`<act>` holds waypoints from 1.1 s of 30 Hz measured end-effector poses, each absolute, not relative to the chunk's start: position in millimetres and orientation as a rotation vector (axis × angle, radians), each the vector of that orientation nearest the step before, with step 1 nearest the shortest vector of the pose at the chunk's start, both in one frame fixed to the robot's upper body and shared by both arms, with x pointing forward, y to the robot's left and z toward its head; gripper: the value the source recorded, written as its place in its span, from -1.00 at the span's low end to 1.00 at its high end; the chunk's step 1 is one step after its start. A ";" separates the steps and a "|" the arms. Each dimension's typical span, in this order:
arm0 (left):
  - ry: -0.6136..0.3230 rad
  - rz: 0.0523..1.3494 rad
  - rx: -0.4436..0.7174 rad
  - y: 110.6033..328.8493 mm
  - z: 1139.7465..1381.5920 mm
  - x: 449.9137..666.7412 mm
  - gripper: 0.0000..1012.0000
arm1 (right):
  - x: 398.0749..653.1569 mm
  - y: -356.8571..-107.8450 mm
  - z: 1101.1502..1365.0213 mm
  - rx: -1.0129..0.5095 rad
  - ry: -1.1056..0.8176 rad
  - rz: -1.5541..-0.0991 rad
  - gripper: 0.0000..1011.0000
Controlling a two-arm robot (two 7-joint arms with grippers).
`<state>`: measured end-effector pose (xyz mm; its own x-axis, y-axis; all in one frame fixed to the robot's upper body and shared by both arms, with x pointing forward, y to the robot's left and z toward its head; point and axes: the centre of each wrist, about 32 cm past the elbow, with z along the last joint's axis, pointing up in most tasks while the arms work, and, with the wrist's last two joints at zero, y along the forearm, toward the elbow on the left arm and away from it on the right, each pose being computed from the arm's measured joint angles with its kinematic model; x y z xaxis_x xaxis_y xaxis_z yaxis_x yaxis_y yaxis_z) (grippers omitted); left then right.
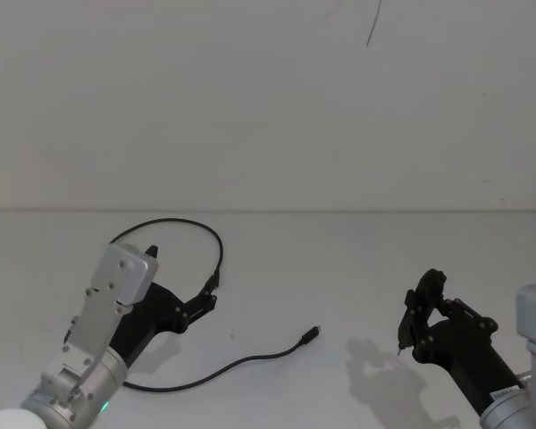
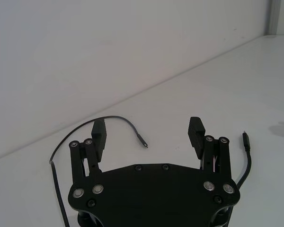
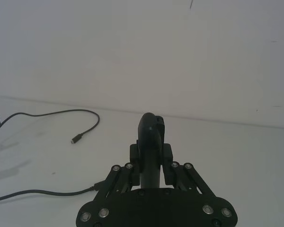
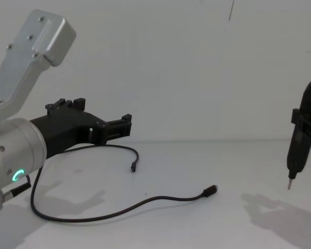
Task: Pick up the data cable with the one hand.
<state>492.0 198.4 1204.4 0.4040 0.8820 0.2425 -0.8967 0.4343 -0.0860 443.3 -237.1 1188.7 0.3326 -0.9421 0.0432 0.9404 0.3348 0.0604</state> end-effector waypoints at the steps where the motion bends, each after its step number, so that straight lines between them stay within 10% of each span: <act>1: -0.268 1.124 0.061 198.4 1204.4 492.0 0.98 | 443.3 -237.1 1188.7 0.026 -0.075 -1.229 -0.48; 33: -0.182 0.840 0.230 191.9 1222.5 497.0 0.99 | 443.3 -237.1 1188.7 0.026 -0.075 -1.229 -0.48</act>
